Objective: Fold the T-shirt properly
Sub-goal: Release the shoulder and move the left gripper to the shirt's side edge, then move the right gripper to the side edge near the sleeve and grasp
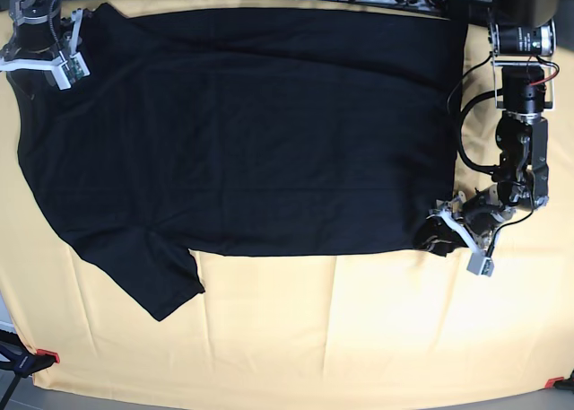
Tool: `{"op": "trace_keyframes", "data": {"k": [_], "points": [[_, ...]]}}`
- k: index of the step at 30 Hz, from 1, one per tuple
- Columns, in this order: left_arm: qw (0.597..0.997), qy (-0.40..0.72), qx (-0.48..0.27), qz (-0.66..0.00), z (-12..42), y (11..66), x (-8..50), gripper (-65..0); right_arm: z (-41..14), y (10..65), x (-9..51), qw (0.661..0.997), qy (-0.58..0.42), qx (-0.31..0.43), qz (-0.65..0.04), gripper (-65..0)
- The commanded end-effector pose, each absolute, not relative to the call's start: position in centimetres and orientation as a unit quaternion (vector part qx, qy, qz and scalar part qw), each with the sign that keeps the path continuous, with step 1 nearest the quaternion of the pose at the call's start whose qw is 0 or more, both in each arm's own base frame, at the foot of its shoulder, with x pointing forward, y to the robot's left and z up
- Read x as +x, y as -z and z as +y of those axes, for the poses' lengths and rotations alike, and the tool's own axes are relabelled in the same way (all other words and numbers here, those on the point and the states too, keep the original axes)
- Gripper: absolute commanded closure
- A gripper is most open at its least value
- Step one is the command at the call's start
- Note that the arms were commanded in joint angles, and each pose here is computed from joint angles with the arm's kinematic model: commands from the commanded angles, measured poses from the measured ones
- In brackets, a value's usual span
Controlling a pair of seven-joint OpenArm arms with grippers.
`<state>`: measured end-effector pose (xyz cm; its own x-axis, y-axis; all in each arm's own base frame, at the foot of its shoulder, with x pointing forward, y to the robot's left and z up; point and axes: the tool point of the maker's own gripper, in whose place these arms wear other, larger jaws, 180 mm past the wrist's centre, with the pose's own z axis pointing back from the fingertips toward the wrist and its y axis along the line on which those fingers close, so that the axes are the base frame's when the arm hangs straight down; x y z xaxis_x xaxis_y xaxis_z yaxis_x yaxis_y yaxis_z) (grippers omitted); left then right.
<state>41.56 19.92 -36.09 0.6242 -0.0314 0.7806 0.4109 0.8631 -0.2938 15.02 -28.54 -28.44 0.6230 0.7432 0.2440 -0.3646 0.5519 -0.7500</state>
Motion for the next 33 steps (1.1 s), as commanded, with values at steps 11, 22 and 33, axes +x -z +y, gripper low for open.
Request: {"op": "trace_keyframes", "data": {"k": [11, 22, 33], "points": [[0.872, 0.141, -0.220, -0.415, 20.3, 35.2, 42.0, -27.7, -28.5, 27.6, 15.5, 0.825, -0.335, -0.348, -0.294, -28.7], [0.884, 0.096, -0.195, -0.413, 21.7, 35.6, 42.6, 0.0, -28.9, 25.1, 18.7, 0.806, -0.290, -0.375, -0.354, -28.7], [0.875, 0.118, -0.201, -0.425, 21.2, 33.0, 44.4, 0.0, -28.2, 18.1, 25.3, 0.734, -0.232, -0.403, -0.495, -28.8]]}}
